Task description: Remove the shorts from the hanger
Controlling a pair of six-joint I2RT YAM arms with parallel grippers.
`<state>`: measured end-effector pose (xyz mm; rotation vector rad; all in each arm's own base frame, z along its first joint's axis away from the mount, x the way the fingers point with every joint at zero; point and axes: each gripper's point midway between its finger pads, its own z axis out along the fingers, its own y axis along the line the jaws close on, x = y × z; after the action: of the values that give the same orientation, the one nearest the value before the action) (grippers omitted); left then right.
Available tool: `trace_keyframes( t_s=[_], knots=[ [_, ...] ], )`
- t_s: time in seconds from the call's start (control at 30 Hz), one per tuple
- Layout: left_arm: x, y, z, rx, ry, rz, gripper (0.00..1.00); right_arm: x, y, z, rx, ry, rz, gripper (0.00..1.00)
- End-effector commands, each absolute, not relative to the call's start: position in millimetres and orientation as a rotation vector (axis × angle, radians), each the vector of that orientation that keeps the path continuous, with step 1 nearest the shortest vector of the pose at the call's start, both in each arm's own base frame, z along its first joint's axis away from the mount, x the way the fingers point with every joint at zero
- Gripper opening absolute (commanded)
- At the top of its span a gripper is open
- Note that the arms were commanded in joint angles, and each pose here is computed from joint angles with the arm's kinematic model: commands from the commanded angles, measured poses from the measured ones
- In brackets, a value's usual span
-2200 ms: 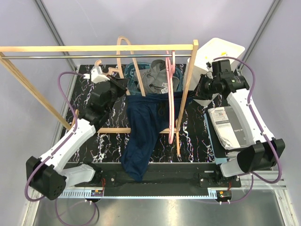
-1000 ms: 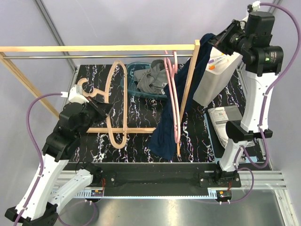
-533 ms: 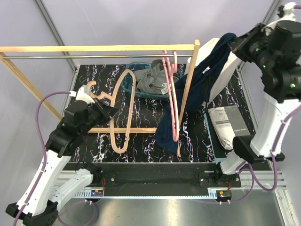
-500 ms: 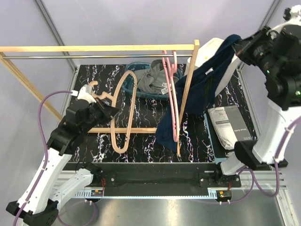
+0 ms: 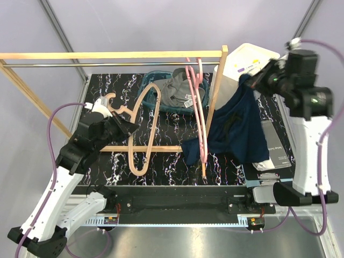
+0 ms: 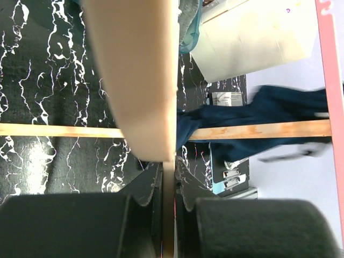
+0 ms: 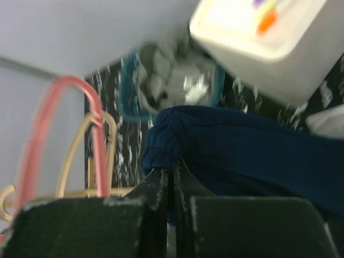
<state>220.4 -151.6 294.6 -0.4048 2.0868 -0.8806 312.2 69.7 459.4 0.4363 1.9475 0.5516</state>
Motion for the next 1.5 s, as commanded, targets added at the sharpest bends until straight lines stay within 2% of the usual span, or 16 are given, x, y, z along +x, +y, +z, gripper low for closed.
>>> trace_keyframes(
  t_s=[0.0, 0.03, 0.13, 0.23, 0.3, 0.4, 0.43, 0.5, 0.53, 0.87, 0.97, 1.23, 1.37, 1.47],
  knots=[
    [217, -156, 319, -0.377, 2.007, -0.959, 0.00, 324, 118, 401, 0.371, 2.114, 0.848, 0.00],
    [216, -156, 318, -0.387, 2.010, -0.964, 0.00, 318, 135, 391, 0.326, 2.174, 0.971, 0.01],
    [215, -158, 310, -0.392, 2.030, -0.976, 0.00, 322, 148, 339, 0.365, 2.349, 1.061, 0.00],
    [212, -159, 307, -0.389, 2.037, -0.984, 0.00, 326, 133, 290, 0.412, 2.444, 0.907, 0.02],
    [211, -158, 306, -0.397, 2.036, -0.987, 0.00, 323, 123, 255, 0.415, 2.539, 0.800, 0.07],
    [208, -157, 305, -0.401, 2.028, -0.992, 0.00, 306, 111, 218, 0.431, 2.668, 0.697, 0.36],
    [206, -156, 305, -0.398, 2.025, -0.994, 0.00, 300, 110, 217, 0.426, 2.674, 0.684, 0.53],
    [205, -156, 304, -0.400, 2.025, -0.995, 0.00, 289, 104, 204, 0.460, 2.695, 0.639, 0.75],
    [205, -155, 303, -0.406, 2.026, -0.994, 0.00, 284, 102, 207, 0.467, 2.676, 0.626, 1.00],
    [203, -164, 300, -0.370, 2.066, -1.029, 0.00, 213, 96, 146, 0.749, 2.772, 0.591, 1.00],
    [201, -165, 300, -0.364, 2.073, -1.038, 0.00, 206, 95, 135, 0.832, 2.734, 0.597, 1.00],
    [191, -161, 295, -0.367, 2.077, -1.041, 0.00, 231, 78, 120, 0.964, 2.596, 0.468, 1.00],
    [185, -159, 292, -0.362, 2.079, -1.046, 0.00, 255, 46, 103, 0.957, 2.571, 0.191, 1.00],
    [181, -160, 292, -0.366, 2.079, -1.062, 0.00, 281, 37, 98, 0.924, 2.485, 0.130, 1.00]
  ],
)
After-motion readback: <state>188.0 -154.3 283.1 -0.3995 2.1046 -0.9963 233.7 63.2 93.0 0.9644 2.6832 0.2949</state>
